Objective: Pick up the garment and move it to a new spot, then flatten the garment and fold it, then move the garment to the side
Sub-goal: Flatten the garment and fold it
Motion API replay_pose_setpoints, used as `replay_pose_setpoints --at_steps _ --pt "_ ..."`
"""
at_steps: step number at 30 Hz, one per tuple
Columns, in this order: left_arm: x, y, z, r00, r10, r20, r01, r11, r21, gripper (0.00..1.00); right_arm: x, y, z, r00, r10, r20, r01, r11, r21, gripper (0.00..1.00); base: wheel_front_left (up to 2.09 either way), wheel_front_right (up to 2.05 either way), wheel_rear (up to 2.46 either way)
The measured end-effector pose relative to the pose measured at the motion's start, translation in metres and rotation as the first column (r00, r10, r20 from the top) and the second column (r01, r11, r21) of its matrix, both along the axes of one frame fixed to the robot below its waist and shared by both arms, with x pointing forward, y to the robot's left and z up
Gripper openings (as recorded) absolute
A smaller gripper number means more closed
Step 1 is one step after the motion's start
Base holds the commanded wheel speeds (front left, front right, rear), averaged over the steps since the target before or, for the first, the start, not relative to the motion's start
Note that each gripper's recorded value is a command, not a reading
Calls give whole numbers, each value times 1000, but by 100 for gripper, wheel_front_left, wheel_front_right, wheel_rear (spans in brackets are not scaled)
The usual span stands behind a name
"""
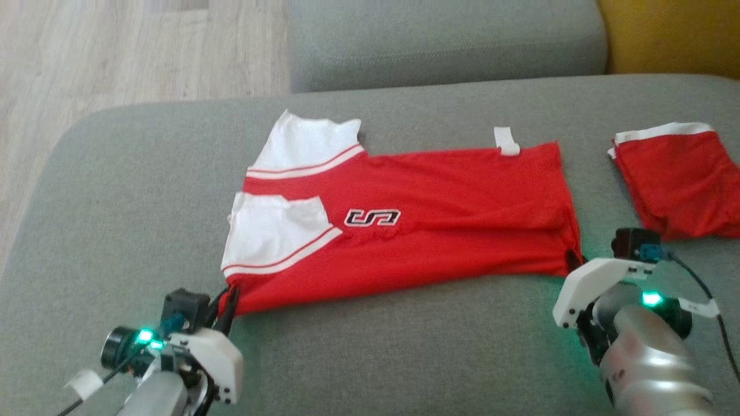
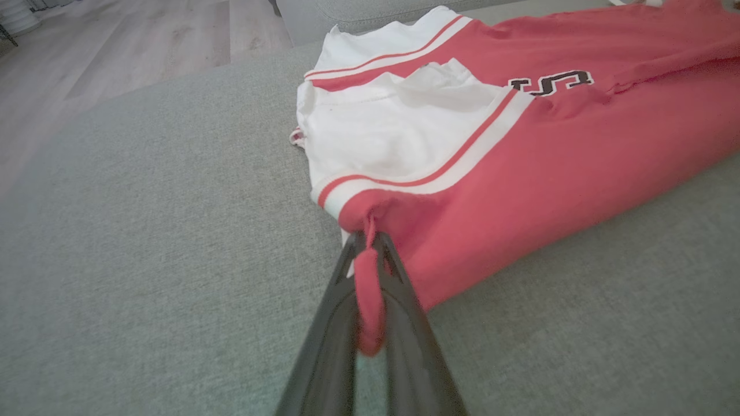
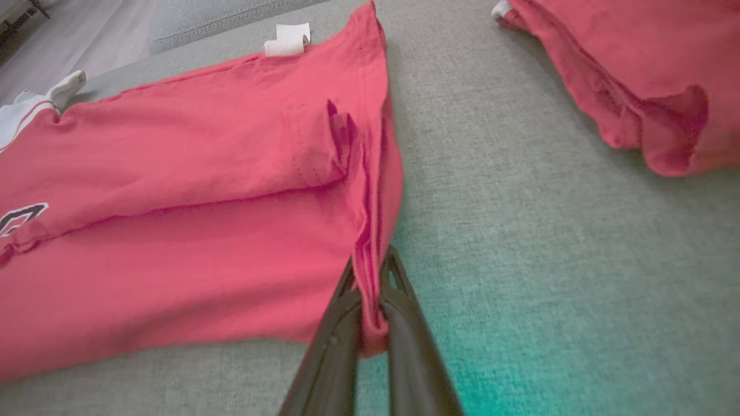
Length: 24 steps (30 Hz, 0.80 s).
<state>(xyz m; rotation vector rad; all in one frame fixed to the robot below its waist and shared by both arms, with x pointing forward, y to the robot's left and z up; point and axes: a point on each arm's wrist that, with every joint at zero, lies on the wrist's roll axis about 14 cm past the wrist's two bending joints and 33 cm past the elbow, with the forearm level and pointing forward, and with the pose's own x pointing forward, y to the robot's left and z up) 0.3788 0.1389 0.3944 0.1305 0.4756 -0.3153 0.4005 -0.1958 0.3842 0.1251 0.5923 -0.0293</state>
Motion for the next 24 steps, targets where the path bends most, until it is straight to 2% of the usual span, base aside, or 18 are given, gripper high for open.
replay_pose_setpoints --at_steps 4,16,24 --pt "-4 -3 8 1000 -11 20 11 1000 -7 0 -7 -3 0 1000 -19 6 19 1000 18 0 0 0 0" --pt "18 5 48 981 93 171 -85 995 -53 0 -4 -12 7 996 -57 73 55 998 31 0 0 0 0" --pt "6 -3 32 995 39 89 -37 999 -21 0 -16 -16 3 999 -46 21 46 999 9 0 0 0 0"
